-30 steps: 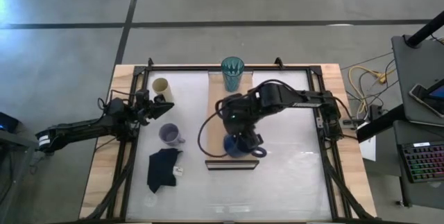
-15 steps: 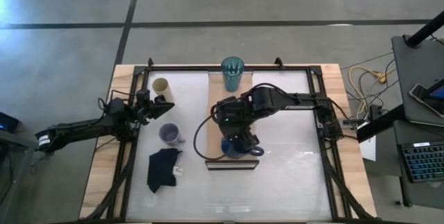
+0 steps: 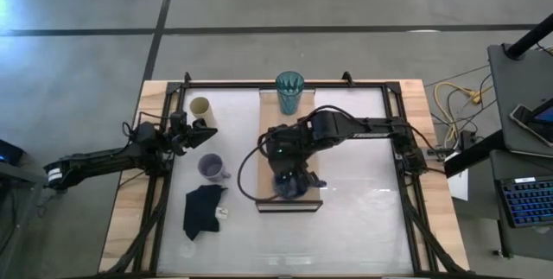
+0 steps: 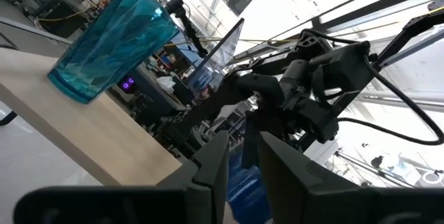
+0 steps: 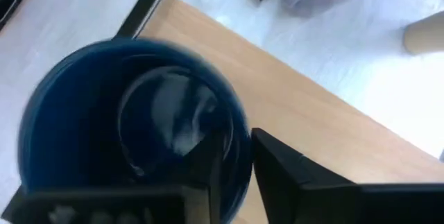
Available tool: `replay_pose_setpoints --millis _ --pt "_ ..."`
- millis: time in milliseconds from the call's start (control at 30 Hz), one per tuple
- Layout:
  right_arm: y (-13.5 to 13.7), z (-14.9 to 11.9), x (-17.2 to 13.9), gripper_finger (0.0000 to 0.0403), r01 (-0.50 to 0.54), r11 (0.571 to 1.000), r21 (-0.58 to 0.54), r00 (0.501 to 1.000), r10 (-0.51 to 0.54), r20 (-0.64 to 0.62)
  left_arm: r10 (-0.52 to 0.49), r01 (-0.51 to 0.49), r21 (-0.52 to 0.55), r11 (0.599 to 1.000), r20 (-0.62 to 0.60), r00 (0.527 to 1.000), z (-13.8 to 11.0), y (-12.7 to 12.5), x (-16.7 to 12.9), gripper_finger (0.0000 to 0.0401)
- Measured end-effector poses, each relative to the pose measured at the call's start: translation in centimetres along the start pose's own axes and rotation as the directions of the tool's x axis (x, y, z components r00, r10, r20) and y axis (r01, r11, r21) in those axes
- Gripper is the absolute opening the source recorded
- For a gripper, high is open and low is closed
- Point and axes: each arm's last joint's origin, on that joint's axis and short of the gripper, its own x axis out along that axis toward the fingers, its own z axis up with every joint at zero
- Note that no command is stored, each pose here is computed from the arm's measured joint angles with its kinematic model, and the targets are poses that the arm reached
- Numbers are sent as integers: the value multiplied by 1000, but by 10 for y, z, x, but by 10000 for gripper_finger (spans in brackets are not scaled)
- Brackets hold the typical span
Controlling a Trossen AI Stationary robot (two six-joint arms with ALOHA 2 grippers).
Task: Stack small to large cups/mugs on shelf
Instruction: Put the blue mug on the shelf, then put the purple mug on the shelf
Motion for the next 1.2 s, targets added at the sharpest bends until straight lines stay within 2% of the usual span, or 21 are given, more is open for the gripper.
replay_pose_setpoints --millis 333,533,767,933,1000,1067,1133,1200 --pt "0 -1 0 70 -2 1000 28 1000 2 -5 1 -1 3 1000 0 1000 0 0 0 65" --pt "-1 -1 -2 87 35 997 62 999 -34 -13 2 -2 5 1000 -1 1000 0 0 0 65" --pt "2 -6 -30 105 74 985 153 996 -81 40 4 -4 5 1000 -2 1000 0 0 0 65" --pt "-1 -13 -53 105 211 936 281 973 -229 33 3 -3 -5 1000 -2 1000 0 0 0 65" --pt "-4 -18 -65 103 257 910 327 959 -283 34 28 -28 -12 1000 -36 999 2 -1 3 65" --pt "-8 -23 -73 100 269 889 371 951 -306 44 46 -44 32 999 -81 996 11 -11 10 65" --pt "-11 -28 -82 97 270 867 419 946 -320 53 126 -113 87 990 -162 979 19 -20 15 65" --pt "-14 -33 -89 95 269 842 467 941 -333 59 221 -181 171 969 -260 940 30 -33 19 65"
